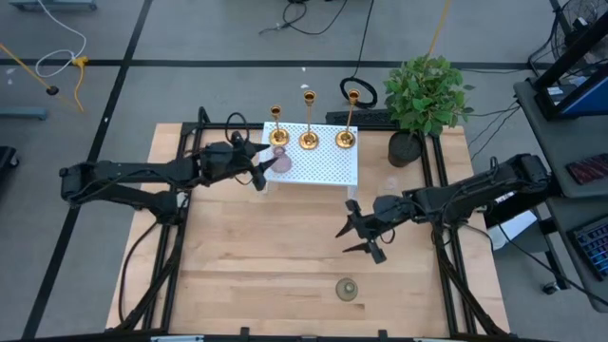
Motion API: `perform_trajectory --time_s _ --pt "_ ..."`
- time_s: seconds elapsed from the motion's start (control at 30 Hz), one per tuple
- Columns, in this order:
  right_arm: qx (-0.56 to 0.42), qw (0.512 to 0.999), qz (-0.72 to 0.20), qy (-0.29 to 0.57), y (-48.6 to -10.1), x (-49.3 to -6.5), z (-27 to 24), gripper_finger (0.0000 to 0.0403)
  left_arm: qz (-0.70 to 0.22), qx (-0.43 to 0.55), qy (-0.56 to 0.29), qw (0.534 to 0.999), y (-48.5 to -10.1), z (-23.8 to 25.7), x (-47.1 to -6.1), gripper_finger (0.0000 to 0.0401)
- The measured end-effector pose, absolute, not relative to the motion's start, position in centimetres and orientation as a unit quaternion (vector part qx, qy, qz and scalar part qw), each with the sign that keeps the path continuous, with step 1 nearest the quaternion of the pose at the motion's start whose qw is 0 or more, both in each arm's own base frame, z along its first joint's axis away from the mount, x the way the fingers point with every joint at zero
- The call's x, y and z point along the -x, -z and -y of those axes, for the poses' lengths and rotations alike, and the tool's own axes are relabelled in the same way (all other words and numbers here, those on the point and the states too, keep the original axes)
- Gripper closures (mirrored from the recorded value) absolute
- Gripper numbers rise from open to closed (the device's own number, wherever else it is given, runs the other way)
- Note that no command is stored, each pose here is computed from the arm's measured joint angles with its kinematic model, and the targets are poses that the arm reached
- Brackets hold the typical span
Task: Pick & Place candle stick holders
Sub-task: Put the green candle holder on the shelf
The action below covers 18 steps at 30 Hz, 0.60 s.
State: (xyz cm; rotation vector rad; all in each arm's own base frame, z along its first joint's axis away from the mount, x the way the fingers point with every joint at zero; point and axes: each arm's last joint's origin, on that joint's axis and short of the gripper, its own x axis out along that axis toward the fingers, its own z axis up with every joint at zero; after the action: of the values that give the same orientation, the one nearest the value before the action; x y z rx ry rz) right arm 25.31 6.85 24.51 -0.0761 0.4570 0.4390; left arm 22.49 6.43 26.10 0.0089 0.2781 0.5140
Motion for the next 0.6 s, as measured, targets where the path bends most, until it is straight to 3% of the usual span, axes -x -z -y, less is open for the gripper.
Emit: perform_trajectory --time_s 0.4,0.6 --pt "0.030 0.938 -0.182 -0.295 -21.2 -22.7 -10.7 0.0127 -0.117 -0.004 -0.216 0.969 -28.4 -4.0 -19.5 0.0169" --pt "-0.014 0.939 -0.113 -0.324 -18.3 -21.0 -11.7 0.0113 -0.119 -0.006 -0.200 0.972 -28.6 -3.4 -19.0 0.0169"
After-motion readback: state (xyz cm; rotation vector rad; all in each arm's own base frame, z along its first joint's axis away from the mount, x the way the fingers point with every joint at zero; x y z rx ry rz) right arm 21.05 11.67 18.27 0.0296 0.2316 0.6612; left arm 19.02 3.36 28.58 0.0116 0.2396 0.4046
